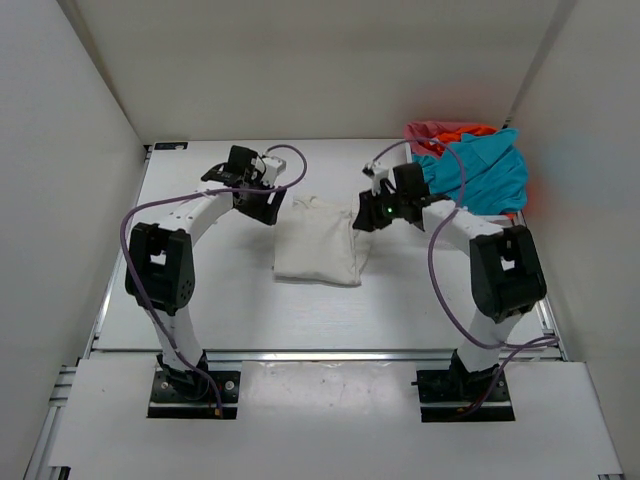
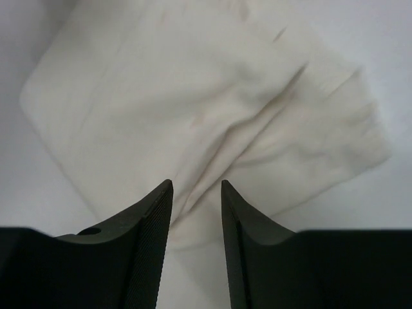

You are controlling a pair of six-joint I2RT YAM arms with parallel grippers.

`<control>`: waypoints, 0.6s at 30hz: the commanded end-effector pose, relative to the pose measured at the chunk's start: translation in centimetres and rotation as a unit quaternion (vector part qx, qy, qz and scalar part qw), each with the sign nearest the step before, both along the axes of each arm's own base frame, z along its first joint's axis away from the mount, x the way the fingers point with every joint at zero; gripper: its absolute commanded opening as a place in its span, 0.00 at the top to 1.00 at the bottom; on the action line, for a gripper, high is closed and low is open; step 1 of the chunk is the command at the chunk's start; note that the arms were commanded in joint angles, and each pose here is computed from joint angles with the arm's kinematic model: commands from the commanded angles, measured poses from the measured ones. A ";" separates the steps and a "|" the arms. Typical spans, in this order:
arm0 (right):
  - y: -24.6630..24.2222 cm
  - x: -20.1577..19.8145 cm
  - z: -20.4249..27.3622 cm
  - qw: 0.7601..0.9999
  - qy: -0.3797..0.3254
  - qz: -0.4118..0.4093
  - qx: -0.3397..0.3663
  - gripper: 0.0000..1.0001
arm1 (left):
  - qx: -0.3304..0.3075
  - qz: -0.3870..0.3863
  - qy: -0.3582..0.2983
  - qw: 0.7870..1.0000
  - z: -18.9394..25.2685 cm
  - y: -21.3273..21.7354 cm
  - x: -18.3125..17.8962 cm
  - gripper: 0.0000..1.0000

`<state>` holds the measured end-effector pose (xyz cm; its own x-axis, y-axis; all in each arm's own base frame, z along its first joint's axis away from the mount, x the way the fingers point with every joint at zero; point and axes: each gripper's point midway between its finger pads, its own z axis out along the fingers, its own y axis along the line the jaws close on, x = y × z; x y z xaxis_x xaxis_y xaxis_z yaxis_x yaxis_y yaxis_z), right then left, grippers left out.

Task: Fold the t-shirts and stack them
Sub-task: Smooth out wrinkles on the folded tshirt

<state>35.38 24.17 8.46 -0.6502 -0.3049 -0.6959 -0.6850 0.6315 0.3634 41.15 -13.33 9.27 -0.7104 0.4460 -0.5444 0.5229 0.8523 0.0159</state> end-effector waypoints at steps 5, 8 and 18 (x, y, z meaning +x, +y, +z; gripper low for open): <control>2.7 10.5 2.8 0.995 -0.086 -0.037 0.020 0.49 | -0.101 0.014 -0.017 0.995 1.5 -3.8 5.1 0.18; 3.6 11.6 1.9 0.995 -0.091 -0.045 0.013 0.44 | -0.120 0.032 -0.008 0.992 1.0 -4.2 5.8 0.17; 2.7 12.0 -1.0 0.996 -0.051 -0.074 0.007 0.40 | -0.128 0.045 0.042 0.990 -2.8 -4.3 5.1 0.17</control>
<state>46.01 26.46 5.86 -0.6448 -0.2329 -0.7280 -0.6152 0.7234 0.3135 45.61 -17.08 5.15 -0.7997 0.2684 -0.5370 0.4357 0.8748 -0.2116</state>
